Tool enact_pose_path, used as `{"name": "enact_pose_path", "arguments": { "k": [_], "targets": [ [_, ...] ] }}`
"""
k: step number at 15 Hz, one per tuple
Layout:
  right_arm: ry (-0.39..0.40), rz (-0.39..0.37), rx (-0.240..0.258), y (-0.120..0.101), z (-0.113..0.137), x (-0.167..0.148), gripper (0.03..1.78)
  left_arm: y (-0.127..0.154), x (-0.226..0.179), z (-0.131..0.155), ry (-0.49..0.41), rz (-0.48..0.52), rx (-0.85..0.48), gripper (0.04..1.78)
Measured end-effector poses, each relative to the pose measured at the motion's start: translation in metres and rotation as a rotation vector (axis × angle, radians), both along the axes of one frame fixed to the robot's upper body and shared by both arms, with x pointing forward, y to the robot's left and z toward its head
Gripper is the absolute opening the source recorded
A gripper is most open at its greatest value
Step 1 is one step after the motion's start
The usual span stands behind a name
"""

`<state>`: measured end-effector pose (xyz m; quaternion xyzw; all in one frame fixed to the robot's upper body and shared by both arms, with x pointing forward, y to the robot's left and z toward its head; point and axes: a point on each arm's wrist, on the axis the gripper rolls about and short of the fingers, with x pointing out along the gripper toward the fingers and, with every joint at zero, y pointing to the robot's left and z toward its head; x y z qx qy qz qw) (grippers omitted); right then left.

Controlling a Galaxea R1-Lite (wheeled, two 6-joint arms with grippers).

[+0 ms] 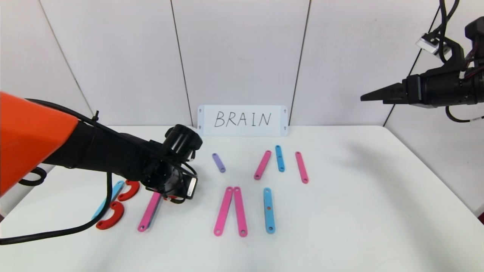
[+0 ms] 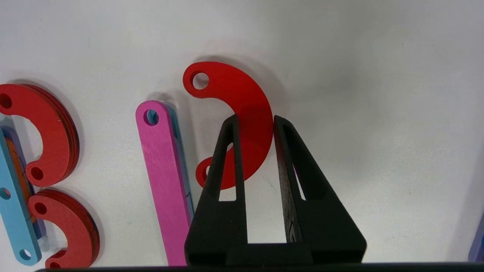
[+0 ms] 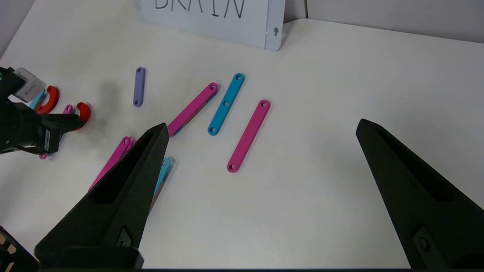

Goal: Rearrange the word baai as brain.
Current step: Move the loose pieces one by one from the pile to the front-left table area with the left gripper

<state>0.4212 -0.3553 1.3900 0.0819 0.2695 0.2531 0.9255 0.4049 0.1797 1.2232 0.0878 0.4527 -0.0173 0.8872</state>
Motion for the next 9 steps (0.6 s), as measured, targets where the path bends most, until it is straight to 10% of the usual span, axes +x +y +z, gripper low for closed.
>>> {"name": "enact_pose_path", "arguments": {
  "k": [4,9],
  "targets": [
    [0.001,0.000,0.000,0.0000,-0.0004,0.0003,1.74,0.0005,-0.0013,-0.0019,0.011,-0.004,-0.002,0.40],
    [0.001,0.000,0.000,-0.0001,-0.0008,0.0012,1.74,0.0002,-0.0007,-0.0007,0.004,-0.004,-0.005,1.11]
  ]
}}
